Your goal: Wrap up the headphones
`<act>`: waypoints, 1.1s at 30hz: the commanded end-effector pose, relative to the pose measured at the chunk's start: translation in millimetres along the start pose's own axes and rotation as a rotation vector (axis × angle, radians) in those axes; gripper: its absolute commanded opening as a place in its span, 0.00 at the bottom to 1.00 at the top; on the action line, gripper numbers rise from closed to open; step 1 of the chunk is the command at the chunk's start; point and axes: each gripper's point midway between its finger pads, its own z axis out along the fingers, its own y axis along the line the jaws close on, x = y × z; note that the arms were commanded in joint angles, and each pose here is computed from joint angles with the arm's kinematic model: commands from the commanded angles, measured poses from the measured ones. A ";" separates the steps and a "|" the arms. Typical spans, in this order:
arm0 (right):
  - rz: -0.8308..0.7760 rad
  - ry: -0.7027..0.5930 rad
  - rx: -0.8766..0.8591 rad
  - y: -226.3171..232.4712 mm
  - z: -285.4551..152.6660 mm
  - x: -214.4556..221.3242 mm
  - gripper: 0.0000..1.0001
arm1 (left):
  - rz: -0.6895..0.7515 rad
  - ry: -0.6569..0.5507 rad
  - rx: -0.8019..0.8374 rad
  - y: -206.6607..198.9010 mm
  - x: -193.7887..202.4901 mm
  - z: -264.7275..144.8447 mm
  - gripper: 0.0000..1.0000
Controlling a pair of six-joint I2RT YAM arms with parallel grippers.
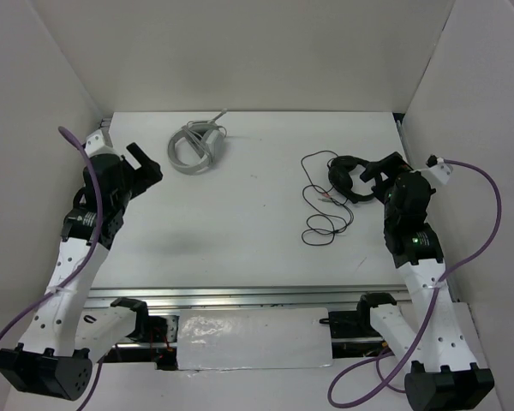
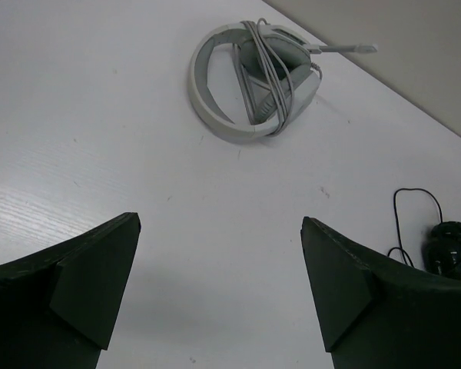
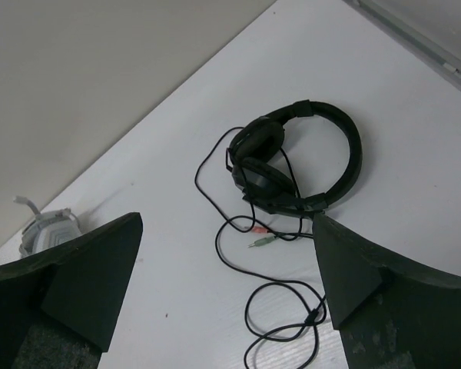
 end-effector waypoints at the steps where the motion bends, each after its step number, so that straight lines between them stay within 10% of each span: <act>1: -0.078 0.002 -0.045 5.1 -6.5 -4.5 1.00 | 0.003 0.017 0.061 -15.3 -4.2 1.3 0.99; 33: 0.082 0.432 0.379 -120.5 123.5 112.3 1.00 | 0.051 0.022 0.085 -11.5 13.0 10.6 0.99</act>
